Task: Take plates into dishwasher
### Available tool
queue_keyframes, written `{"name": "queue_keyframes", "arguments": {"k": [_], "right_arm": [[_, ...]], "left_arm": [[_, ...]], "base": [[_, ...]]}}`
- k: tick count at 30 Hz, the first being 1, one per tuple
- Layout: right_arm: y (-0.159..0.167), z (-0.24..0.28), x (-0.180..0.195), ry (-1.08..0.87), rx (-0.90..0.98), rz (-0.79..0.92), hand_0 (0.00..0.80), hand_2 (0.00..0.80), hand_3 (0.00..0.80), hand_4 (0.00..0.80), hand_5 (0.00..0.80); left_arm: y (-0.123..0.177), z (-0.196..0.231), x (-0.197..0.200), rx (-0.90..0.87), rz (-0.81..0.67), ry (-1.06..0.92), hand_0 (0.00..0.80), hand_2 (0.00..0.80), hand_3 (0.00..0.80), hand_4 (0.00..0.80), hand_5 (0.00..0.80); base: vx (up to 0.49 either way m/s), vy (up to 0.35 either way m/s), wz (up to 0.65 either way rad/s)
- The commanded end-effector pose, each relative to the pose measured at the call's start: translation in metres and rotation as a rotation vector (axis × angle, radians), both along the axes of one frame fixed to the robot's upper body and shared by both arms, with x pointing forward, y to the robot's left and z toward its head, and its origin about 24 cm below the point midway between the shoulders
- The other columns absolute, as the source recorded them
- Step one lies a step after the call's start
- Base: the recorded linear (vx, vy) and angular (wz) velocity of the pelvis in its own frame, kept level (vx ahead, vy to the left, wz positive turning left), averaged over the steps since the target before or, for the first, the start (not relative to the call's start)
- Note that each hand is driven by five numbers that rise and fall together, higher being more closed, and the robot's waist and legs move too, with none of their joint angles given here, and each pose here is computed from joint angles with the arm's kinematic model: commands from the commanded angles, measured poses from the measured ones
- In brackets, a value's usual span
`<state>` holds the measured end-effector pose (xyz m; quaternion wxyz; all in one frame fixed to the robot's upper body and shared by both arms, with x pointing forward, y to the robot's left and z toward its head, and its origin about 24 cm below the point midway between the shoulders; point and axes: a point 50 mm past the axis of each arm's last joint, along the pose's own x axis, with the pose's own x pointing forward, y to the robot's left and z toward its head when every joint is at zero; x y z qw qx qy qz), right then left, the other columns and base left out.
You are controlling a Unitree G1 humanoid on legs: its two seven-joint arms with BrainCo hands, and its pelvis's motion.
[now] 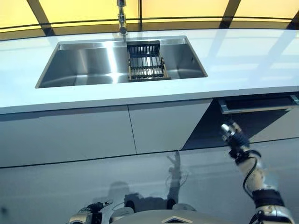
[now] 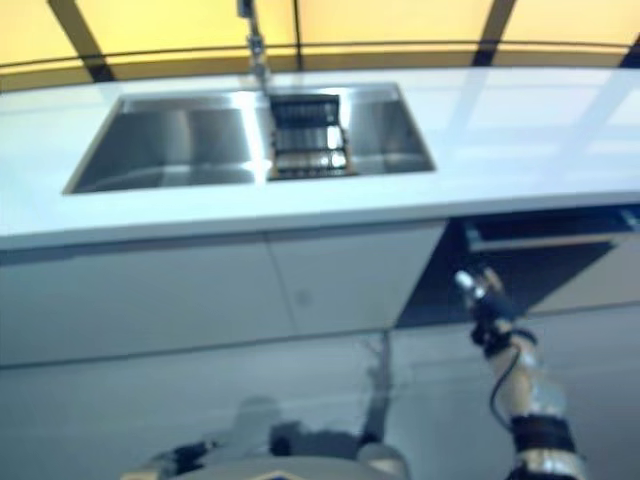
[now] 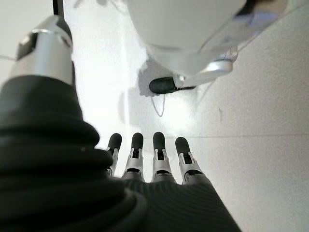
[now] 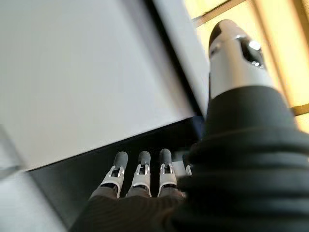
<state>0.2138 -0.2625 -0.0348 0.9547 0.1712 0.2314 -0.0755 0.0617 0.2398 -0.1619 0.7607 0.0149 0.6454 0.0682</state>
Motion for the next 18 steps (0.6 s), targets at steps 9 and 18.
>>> {"name": "queue_keyframes", "arguments": {"k": [9, 18], "right_arm": [[0.063, -0.049, -0.029, 0.169, 0.021, 0.289, 0.0, 0.0, 0.0, 0.0, 0.0], [0.08, -0.052, -0.026, 0.169, 0.064, 0.325, 0.0, 0.0, 0.0, 0.0, 0.0]], "left_arm": [[-0.001, 0.006, 0.019, -0.092, 0.008, -0.037, 0.0, 0.0, 0.0, 0.0, 0.0], [-0.008, 0.011, 0.036, -0.168, -0.048, -0.112, 0.0, 0.0, 0.0, 0.0, 0.0]], "base": [[-0.025, 0.061, 0.02], [0.007, 0.016, 0.09]]}}
